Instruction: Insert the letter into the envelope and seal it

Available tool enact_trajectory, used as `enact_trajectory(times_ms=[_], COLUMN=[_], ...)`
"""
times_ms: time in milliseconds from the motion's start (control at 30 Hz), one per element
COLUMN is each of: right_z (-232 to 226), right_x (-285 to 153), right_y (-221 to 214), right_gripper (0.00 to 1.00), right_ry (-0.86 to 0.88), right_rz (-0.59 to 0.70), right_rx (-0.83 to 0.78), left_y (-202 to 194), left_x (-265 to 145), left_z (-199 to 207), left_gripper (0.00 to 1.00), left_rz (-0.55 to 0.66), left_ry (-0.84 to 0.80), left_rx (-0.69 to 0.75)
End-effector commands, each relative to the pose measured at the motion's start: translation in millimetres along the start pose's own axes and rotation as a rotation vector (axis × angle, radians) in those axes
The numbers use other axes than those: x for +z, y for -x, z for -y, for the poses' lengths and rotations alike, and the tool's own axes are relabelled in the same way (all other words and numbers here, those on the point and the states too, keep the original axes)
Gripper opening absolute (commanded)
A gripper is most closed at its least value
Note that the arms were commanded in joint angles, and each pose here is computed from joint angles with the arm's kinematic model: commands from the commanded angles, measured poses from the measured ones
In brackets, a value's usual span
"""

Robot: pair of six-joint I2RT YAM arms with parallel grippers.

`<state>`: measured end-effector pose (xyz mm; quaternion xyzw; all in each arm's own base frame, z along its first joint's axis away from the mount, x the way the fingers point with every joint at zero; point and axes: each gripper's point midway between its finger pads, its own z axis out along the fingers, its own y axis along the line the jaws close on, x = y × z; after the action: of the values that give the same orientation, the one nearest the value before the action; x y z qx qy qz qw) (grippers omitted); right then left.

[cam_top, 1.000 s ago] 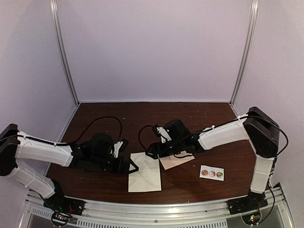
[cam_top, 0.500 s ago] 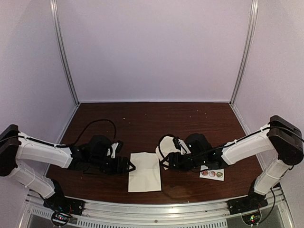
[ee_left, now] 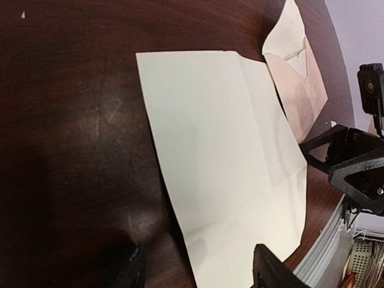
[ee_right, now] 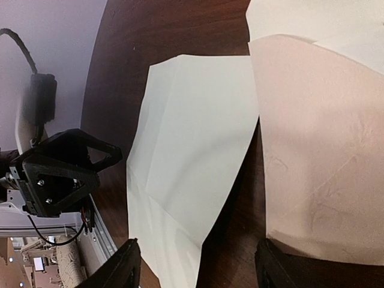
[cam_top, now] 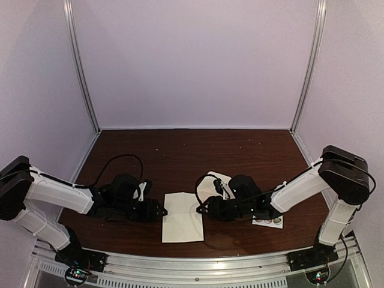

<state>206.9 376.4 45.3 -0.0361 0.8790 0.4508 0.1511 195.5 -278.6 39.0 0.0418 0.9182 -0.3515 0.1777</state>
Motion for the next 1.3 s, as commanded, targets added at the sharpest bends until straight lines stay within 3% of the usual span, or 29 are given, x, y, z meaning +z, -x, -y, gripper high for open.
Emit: enact_trajectory(times_ms=[0, 433, 633, 767, 833, 1067, 1167, 1267], right_z=[-19, -27, -35, -49, -59, -81, -80, -83], right_x=[7, 29, 28, 19, 11, -41, -70, -93], right_y=[4, 3, 6, 14, 19, 62, 89, 106], right_gripper=[0.64, 0.53, 0.34, 0.04, 0.00, 0.00, 0.00, 0.00], right_ry=[0.065, 0.102, 0.134, 0.187, 0.219, 0.204, 0.137, 0.097], right_rz=[0.012, -0.007, -0.002, 0.020, 0.032, 0.155, 0.233, 0.259], right_rx=[0.003, 0.021, 0.031, 0.044, 0.043, -0.058, -0.122, -0.180], left_y=[5, 0, 2, 8, 18, 99, 137, 153], left_x=[5, 12, 10, 3, -7, -86, -132, -158], left_z=[2, 4, 2, -10, -10, 38, 92, 149], left_gripper=[0.59, 0.49, 0.47, 0.48, 0.50, 0.60, 0.65, 0.68], left_rz=[0.030, -0.002, 0.018, 0.063, 0.108, 0.402, 0.545, 0.599], left_ry=[-0.045, -0.070, -0.062, 0.013, 0.044, 0.145, 0.101, 0.001], left_rx=[-0.020, -0.032, -0.031, -0.029, -0.004, 0.276, 0.501, 0.775])
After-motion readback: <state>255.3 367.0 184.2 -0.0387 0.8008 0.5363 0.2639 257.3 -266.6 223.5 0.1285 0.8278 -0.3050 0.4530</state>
